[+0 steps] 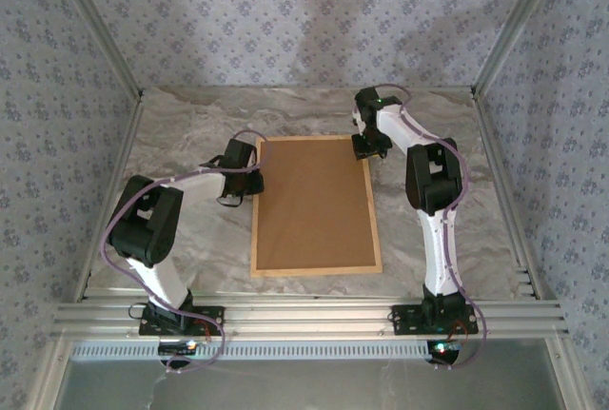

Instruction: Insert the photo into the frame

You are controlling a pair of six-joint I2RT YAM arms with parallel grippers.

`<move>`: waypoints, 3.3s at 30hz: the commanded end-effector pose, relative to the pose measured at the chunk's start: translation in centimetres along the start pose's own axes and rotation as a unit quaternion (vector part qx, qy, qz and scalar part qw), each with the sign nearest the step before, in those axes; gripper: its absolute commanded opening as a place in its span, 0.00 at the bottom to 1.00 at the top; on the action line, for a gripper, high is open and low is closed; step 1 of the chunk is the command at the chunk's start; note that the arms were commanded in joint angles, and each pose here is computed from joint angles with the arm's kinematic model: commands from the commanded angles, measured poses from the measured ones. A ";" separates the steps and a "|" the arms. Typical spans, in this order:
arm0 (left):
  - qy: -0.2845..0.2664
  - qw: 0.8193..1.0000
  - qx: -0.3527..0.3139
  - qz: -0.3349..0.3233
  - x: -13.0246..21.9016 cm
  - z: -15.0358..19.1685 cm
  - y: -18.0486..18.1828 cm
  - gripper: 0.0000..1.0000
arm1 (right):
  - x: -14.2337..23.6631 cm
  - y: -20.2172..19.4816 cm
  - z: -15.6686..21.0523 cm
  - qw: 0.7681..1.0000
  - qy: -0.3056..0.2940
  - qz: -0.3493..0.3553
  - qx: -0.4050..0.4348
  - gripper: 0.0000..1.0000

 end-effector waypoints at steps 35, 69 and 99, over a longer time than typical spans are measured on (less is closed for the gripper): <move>0.050 0.999 -0.017 -0.010 -0.8 1.5 0.3 0.20 | -4.8 4.5 3.3 0.989 0.122 -0.016 0.081 0.56; 0.053 0.998 -0.016 -0.014 -1.5 1.6 0.5 0.19 | 4.3 3.6 -0.3 0.996 -0.006 0.005 0.090 0.62; 0.050 0.999 -0.016 -0.011 -1.5 1.4 0.4 0.19 | 3.8 0.6 12.9 0.998 0.046 -0.022 -0.036 0.54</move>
Point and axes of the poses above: each hand's point on the last joint's axis, 136 mm out from that joint toward the fingers, its own x axis back along the fingers, its own y axis along the line the jaws close on, z = x × y, the point moved 6 cm from there along x, back along the fingers, and after that the axes turned 3 degrees about -x, right-handed, at the moved point
